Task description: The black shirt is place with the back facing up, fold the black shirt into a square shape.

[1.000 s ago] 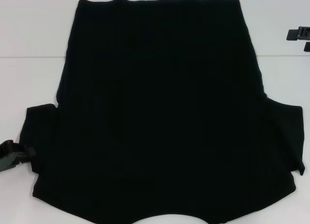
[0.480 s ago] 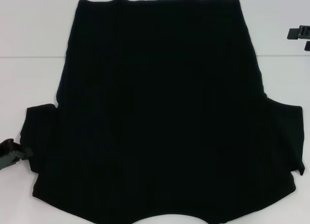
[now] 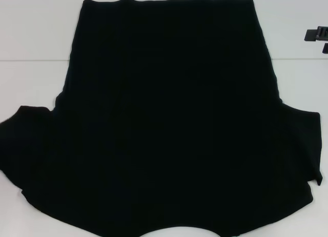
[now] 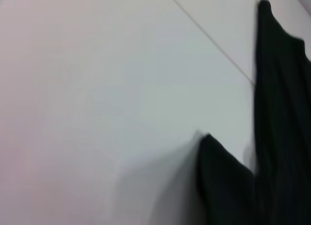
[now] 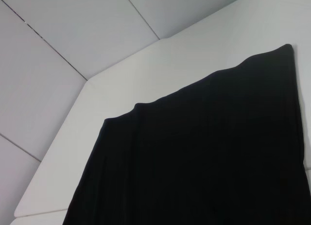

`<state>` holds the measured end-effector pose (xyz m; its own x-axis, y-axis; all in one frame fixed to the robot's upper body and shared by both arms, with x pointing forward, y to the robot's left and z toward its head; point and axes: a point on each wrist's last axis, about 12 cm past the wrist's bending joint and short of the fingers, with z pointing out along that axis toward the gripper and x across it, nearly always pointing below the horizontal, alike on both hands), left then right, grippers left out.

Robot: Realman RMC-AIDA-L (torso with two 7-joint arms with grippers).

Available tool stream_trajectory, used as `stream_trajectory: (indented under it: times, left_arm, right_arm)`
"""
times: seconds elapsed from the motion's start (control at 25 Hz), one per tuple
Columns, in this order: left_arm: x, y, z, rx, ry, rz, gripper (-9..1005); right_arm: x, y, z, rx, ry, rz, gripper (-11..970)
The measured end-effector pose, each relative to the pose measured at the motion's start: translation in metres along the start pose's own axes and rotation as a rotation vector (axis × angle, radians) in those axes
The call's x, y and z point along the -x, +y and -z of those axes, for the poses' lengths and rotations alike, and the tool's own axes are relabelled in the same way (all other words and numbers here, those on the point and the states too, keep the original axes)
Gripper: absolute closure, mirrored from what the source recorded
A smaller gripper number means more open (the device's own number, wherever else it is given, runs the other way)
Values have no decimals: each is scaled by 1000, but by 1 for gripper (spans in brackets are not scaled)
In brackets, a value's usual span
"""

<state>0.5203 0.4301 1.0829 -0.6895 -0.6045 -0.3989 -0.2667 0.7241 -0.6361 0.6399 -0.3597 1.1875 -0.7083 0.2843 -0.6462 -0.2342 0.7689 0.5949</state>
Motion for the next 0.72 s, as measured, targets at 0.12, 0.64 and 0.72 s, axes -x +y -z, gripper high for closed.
stream_trajectory:
  times: [0.12, 0.64, 0.72]
  left_arm:
    - [6, -3, 0, 2, -14, -7, 989]
    - [33, -78, -11, -190, 145, -203, 990]
    - [26, -101, -25, -235, 220, -263, 987]
  right_arm:
    - [0, 1, 0, 4, -1, -1, 79]
    - [-1, 2, 1, 24, 14, -6, 91]
    - [-2, 2, 1, 23, 14, -7, 93]
